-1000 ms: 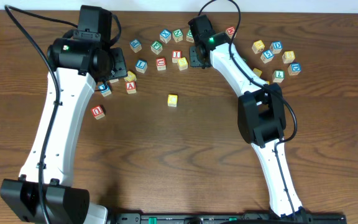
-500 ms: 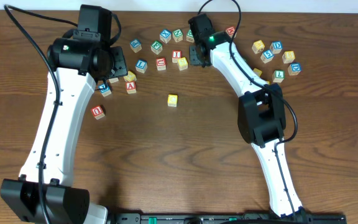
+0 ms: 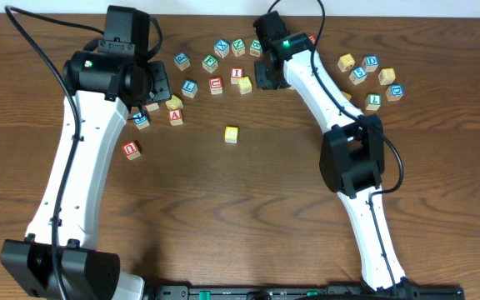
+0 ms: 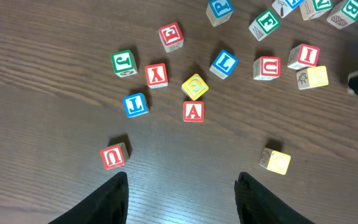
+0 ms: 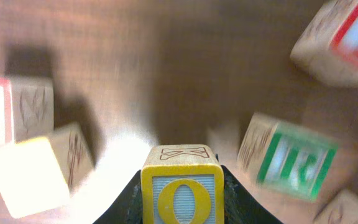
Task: Spell out CORL
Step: 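Place the O block to the right of the C block, release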
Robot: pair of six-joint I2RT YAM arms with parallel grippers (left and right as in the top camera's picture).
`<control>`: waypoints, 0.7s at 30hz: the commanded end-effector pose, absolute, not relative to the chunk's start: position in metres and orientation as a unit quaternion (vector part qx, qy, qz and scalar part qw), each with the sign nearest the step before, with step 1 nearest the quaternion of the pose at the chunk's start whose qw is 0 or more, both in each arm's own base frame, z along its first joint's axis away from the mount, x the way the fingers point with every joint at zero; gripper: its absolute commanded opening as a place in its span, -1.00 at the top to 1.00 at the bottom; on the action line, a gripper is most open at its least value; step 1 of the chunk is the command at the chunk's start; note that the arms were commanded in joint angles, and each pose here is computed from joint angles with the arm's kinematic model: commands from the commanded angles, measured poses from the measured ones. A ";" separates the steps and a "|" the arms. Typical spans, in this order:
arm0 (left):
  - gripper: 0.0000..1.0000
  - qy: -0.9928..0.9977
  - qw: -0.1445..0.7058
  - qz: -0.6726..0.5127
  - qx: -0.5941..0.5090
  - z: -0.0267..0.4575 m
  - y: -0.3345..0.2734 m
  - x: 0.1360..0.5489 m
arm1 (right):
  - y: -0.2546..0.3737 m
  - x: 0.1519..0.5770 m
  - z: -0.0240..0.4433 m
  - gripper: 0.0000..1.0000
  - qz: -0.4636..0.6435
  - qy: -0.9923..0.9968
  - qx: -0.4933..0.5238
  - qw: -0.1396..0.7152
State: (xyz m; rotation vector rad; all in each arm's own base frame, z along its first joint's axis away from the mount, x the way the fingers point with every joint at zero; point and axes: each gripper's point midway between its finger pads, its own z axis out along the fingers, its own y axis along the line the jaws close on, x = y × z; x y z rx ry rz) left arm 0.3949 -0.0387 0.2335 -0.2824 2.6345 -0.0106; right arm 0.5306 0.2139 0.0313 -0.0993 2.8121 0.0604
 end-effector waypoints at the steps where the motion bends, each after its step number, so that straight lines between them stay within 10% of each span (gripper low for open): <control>1: -0.09 0.960 0.258 -0.002 -0.111 0.244 -0.035 0.394 | 0.230 0.517 0.067 0.59 0.076 0.984 -0.051 0.152; 21: -0.10 0.957 0.269 -0.005 -0.111 0.246 -0.036 0.399 | 0.264 0.405 0.037 0.52 0.024 0.992 -0.123 -0.015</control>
